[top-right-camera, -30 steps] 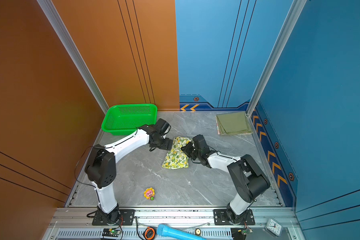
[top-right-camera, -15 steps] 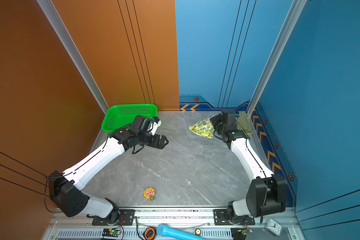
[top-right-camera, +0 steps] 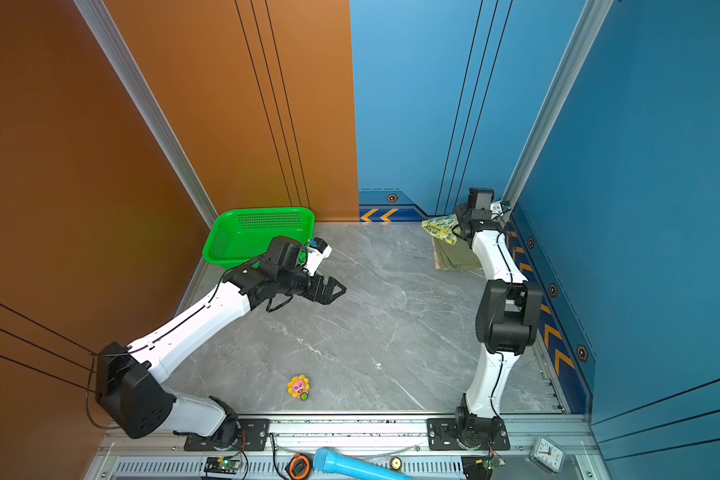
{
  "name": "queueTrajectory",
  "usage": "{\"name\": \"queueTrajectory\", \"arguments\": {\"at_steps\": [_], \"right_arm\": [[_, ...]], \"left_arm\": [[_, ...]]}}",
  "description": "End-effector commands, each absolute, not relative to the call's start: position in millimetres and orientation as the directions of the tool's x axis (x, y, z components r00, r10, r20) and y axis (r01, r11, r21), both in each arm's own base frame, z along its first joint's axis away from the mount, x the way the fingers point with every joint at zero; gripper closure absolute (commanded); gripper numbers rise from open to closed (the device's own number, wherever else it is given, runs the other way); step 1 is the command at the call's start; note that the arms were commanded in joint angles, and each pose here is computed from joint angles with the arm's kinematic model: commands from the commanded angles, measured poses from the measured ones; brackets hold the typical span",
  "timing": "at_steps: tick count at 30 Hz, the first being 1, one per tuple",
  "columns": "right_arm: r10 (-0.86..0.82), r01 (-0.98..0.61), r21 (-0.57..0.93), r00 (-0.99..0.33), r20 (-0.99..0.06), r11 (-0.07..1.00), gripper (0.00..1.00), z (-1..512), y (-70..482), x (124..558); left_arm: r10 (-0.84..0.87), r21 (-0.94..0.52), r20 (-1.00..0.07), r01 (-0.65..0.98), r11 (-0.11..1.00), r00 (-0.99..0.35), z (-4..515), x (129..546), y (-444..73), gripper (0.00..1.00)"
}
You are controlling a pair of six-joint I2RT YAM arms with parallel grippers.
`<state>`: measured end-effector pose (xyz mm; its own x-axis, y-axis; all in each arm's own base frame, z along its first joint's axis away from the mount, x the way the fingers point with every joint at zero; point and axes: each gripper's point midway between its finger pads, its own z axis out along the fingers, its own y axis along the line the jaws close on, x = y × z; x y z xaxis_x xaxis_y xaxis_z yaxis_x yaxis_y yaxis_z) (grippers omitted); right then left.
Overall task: Fold and stack the skirts
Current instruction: 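Grasp the folded skirt with the right gripper and carry it toward the far corner, then lower the lemon-print skirt onto the olive skirt stack with the right gripper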
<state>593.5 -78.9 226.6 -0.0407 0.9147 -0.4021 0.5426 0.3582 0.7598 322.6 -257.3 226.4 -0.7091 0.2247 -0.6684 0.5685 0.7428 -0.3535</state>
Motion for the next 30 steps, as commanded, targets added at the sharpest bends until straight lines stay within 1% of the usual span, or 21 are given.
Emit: {"name": "queueTrajectory", "arguments": {"at_steps": [1,6,10,14,19,20,21,22,23,25,27,28,29,30], "right_arm": [[0.908,0.530,0.783,0.055,-0.415,0.326,1.00,240.6,-105.6,612.7],[0.901,0.559,0.769,0.086,-0.424,0.309,1.00,217.6,-121.4,629.8],[0.915,0.606,0.749,0.085,-0.394,0.267,1.00,179.6,-120.1,632.0],[0.937,0.670,0.717,0.092,-0.337,0.192,1.00,136.3,-117.4,616.6],[0.945,0.752,0.644,0.094,-0.314,0.139,1.00,97.1,-116.7,582.3],[0.949,0.763,0.633,0.089,-0.301,0.129,0.98,90.0,-115.8,576.9],[0.953,0.768,0.627,0.079,-0.292,0.128,0.91,86.2,-115.1,573.5],[0.956,0.772,0.619,0.055,-0.288,0.143,0.81,84.4,-113.7,571.4],[0.956,0.780,0.605,0.034,-0.293,0.158,0.67,84.6,-113.2,568.3],[0.947,0.794,0.573,-0.008,-0.322,0.201,0.33,93.2,-112.6,560.5],[0.933,0.803,0.545,-0.036,-0.358,0.240,0.11,105.8,-115.1,553.4],[0.927,0.808,0.531,-0.047,-0.372,0.255,0.03,111.6,-116.4,549.2],[0.923,0.811,0.522,-0.054,-0.380,0.263,0.00,115.8,-117.2,545.5],[0.922,0.815,0.514,-0.061,-0.382,0.267,0.00,118.7,-118.3,541.3]], "left_arm": [[0.212,-0.381,-0.676,0.582,0.719,-0.705,225.5,327.4,-259.0,0.02],[0.190,-0.402,-0.650,0.545,0.736,-0.736,216.1,339.4,-253.9,0.02],[0.163,-0.429,-0.632,0.517,0.741,-0.757,213.3,347.5,-250.9,0.02],[0.152,-0.428,-0.631,0.504,0.750,-0.761,213.0,350.4,-247.9,0.02],[0.142,-0.429,-0.628,0.493,0.757,-0.765,213.2,351.6,-245.3,0.02],[0.139,-0.429,-0.627,0.488,0.760,-0.767,212.9,351.6,-244.3,0.02],[0.135,-0.429,-0.629,0.487,0.761,-0.766,214.0,351.7,-243.5,0.02],[0.133,-0.427,-0.632,0.486,0.762,-0.763,215.0,351.7,-242.7,0.02],[0.131,-0.425,-0.632,0.483,0.765,-0.764,214.9,351.8,-242.0,0.02],[0.124,-0.419,-0.630,0.470,0.777,-0.767,213.5,354.0,-240.0,0.02],[0.120,-0.410,-0.624,0.454,0.791,-0.772,210.9,355.5,-237.3,0.02],[0.117,-0.403,-0.624,0.447,0.799,-0.772,210.7,356.8,-235.6,0.02],[0.114,-0.393,-0.627,0.439,0.808,-0.771,210.3,358.1,-233.2,0.02],[0.114,-0.382,-0.629,0.433,0.817,-0.769,209.6,358.6,-230.6,0.02]]}}
